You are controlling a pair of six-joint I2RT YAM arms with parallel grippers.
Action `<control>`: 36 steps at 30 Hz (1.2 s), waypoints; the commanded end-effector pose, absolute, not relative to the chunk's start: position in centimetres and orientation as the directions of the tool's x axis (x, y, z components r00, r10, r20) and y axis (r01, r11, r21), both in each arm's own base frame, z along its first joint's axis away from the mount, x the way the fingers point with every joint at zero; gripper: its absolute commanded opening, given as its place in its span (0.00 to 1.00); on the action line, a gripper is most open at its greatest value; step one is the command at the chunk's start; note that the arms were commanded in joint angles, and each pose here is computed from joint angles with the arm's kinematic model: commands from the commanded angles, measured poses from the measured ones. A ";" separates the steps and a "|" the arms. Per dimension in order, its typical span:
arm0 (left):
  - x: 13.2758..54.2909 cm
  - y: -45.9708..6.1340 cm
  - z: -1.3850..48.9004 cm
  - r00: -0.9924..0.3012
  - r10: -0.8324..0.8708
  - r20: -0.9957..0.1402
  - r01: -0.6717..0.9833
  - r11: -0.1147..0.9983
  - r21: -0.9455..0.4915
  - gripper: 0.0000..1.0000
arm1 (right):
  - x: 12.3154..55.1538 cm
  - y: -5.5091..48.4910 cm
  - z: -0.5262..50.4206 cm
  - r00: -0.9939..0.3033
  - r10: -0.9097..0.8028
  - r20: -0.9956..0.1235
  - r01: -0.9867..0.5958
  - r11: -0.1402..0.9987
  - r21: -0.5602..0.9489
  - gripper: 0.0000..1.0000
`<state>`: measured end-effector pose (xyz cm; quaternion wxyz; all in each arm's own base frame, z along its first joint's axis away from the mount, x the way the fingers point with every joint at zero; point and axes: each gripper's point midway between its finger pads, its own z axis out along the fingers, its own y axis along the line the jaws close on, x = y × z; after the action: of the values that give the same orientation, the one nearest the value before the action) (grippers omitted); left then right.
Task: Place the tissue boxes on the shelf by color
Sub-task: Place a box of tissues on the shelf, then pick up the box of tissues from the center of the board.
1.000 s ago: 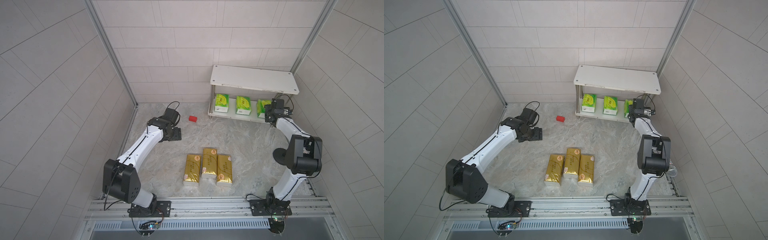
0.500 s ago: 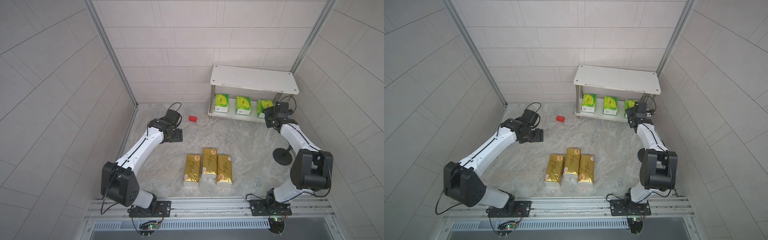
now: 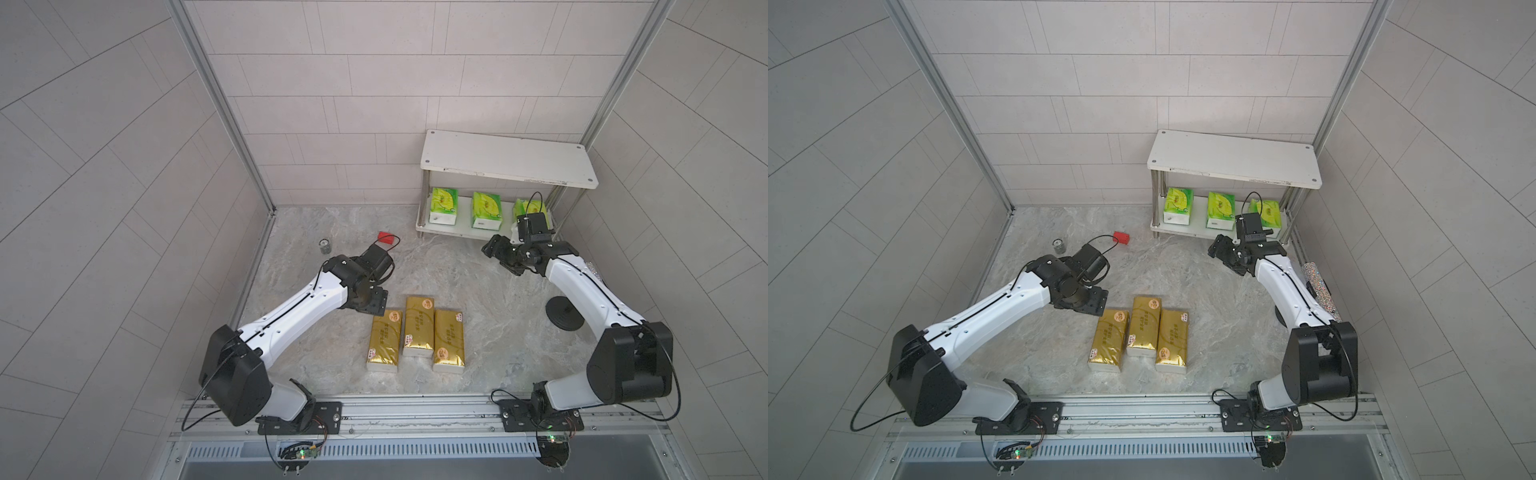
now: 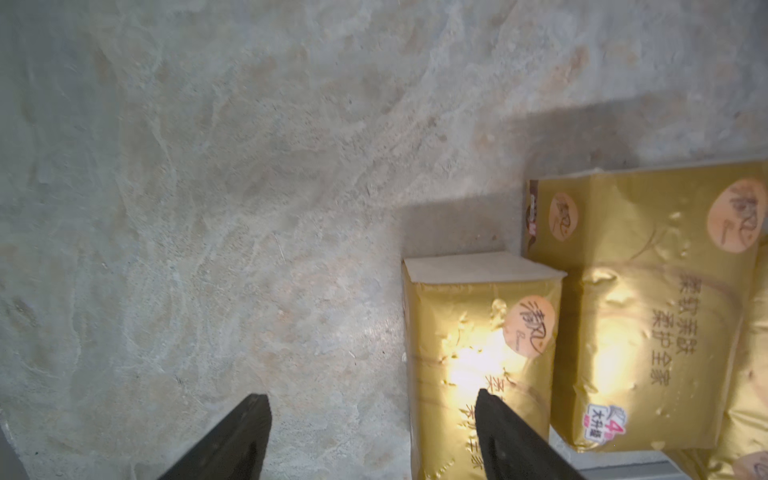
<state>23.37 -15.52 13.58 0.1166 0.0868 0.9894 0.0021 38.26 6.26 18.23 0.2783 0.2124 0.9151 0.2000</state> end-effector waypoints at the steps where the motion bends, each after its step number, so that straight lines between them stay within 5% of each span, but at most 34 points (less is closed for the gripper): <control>1: 20.3 -15.7 12.2 -0.976 0.166 -0.143 0.167 0.986 0.002 0.86 | 35.0 9.3 17.4 -0.853 0.308 -0.421 0.098 0.888 0.449 0.79; 8: 18.6 -18.4 11.2 -0.973 0.182 -0.142 0.194 0.978 -0.072 0.92 | 32.9 11.7 14.1 -0.877 0.286 -0.385 0.080 0.878 0.471 0.79; 10: 18.5 -19.0 11.0 -0.969 0.198 -0.147 0.209 0.976 -0.064 1.00 | 32.3 12.6 13.5 -0.884 0.270 -0.381 0.066 0.880 0.471 0.79; 26: 18.6 -19.7 6.5 -0.973 0.186 -0.138 0.189 0.982 -0.013 1.00 | 30.0 14.1 12.4 -0.909 0.195 -0.369 0.026 0.909 0.415 0.79; 36: 23.1 -19.7 6.9 -0.935 0.277 -0.220 0.266 0.961 0.078 0.77 | 30.1 14.0 12.7 -0.905 0.210 -0.370 0.041 0.908 0.417 0.79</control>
<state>20.47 -21.14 7.27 0.0905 0.1190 0.9885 -0.0227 30.28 14.45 12.30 0.2011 0.0598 0.9543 0.2128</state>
